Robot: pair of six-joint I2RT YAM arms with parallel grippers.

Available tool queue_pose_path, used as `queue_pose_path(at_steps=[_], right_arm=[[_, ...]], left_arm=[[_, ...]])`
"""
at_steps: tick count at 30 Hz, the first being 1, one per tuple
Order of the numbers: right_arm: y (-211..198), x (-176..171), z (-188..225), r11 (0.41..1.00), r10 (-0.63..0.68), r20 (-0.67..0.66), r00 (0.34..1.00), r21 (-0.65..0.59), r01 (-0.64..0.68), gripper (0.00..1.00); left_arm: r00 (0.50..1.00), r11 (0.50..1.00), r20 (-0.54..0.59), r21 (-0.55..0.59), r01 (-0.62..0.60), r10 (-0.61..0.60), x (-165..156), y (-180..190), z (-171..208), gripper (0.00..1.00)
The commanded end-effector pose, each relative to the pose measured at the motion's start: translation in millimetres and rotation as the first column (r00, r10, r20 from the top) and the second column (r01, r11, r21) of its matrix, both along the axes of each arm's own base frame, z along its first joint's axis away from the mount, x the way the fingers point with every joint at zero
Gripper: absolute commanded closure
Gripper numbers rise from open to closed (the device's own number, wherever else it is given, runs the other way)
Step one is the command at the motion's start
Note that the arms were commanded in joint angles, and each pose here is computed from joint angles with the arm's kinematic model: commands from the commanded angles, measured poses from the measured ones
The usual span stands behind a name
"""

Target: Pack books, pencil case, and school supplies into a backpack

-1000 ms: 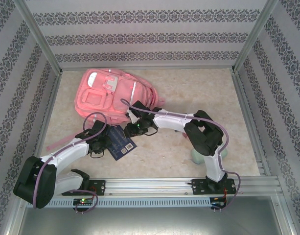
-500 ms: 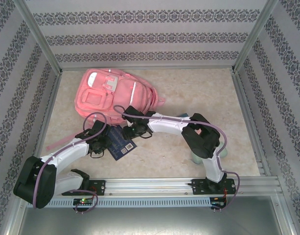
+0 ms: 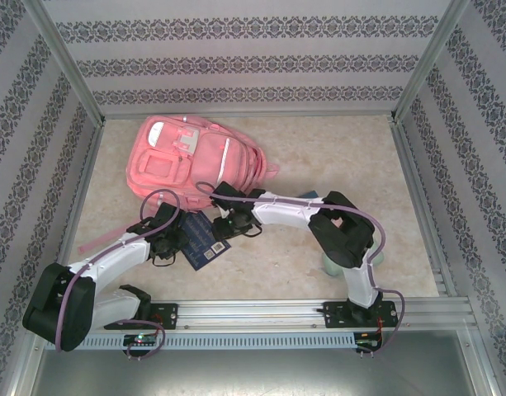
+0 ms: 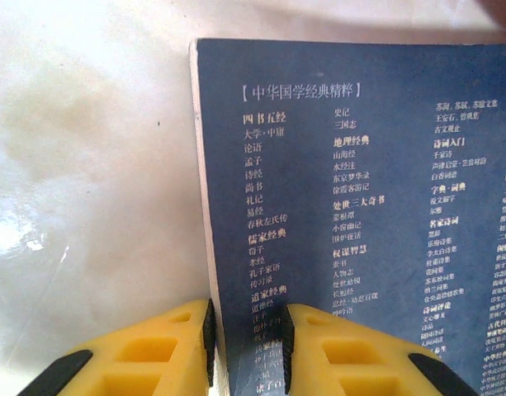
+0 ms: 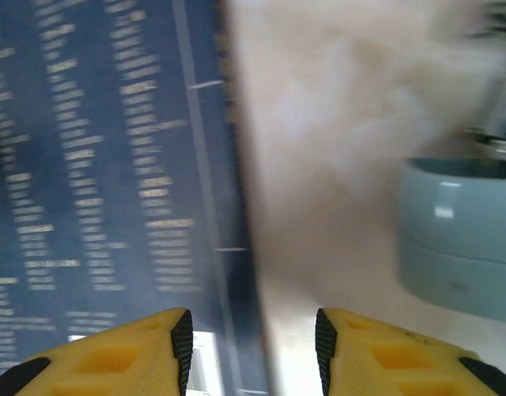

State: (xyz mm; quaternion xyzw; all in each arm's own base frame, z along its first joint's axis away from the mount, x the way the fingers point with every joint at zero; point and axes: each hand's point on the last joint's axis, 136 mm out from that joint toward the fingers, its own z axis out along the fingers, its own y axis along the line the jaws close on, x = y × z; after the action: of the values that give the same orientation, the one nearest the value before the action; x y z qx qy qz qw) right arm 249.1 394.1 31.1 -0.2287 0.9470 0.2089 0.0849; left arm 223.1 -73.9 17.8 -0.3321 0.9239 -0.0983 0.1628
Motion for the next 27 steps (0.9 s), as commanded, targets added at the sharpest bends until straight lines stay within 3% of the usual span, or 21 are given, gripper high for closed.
queue_pose_path(at_steps=[1,9,17,27], right_arm=[[4.2,-1.7,-15.4,1.000,0.013,-0.052,0.999,-0.002,-0.014,0.53],[31.4,-29.4,-28.6,0.991,0.100,-0.201,0.974,0.103,-0.081,0.54],[78.8,-49.7,29.6,0.913,0.249,-0.285,0.925,0.388,-0.126,0.55],[78.8,-42.5,73.9,0.862,0.272,-0.249,0.930,0.492,-0.120,0.61]], left_arm=[[0.997,0.999,-0.074,-0.001,0.034,-0.034,-18.3,-0.1,-14.3,0.72],[0.997,0.999,-0.069,-0.012,0.038,-0.039,-16.0,-2.7,-14.3,0.72],[0.998,0.999,-0.059,-0.034,0.031,-0.033,-12.3,-6.9,-14.8,0.72],[0.998,0.999,-0.049,-0.036,0.023,-0.025,-13.9,-5.3,-12.3,0.73]])
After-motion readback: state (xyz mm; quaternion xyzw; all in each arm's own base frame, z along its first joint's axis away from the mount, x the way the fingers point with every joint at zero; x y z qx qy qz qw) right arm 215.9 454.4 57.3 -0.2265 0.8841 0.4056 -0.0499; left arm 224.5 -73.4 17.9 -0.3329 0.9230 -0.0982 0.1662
